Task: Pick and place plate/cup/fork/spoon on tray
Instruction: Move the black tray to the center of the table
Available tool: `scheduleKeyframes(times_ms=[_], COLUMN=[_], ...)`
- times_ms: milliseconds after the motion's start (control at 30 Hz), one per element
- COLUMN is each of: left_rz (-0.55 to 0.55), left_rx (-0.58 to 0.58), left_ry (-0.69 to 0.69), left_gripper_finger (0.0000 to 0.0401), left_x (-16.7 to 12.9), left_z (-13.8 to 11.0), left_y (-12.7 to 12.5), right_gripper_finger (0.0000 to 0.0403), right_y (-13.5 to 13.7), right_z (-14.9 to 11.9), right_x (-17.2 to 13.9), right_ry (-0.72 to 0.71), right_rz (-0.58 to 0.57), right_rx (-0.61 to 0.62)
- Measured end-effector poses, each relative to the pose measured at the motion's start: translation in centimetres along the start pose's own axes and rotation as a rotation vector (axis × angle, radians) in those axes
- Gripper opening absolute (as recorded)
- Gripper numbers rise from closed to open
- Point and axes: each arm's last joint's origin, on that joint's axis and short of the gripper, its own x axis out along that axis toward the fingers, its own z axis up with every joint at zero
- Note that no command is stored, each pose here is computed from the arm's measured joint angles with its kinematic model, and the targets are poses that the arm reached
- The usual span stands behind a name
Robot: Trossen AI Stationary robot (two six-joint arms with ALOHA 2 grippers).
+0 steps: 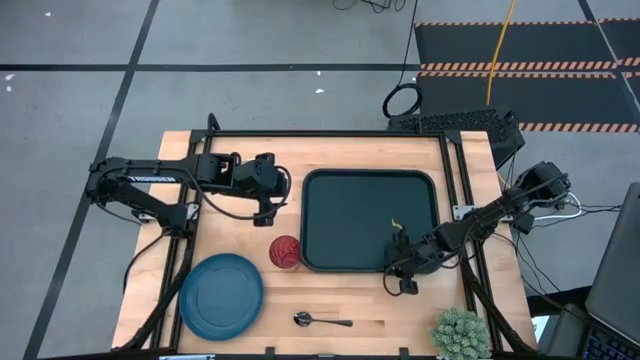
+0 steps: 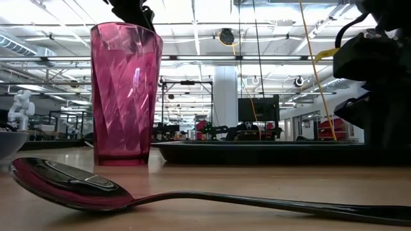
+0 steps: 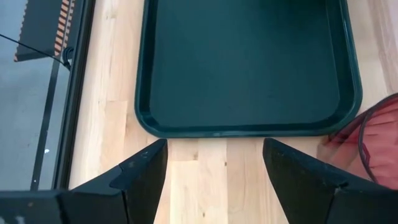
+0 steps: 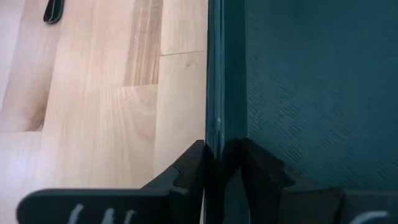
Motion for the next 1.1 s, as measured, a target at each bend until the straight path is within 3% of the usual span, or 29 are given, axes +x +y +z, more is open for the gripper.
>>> scheduleKeyframes(times_ms=[533, 1100], left_rz=[-0.003, -0.005], left_rx=[-0.010, -0.007], left_ry=[0.021, 0.032], left_gripper_finger=[0.0269, 0.0269], left_x=[0.0, 0.0], left_z=[-0.2, -0.3], left_y=[0.0, 0.0], right_gripper_finger=[0.0076, 0.0070], right_y=[-1.0, 0.3], right_z=[1.0, 3.3], right_x=[0.6, 2.1], right_ry=[-0.054, -0.059], right_rz=[-0.019, 0.041], right_rx=[-0.050, -0.094])
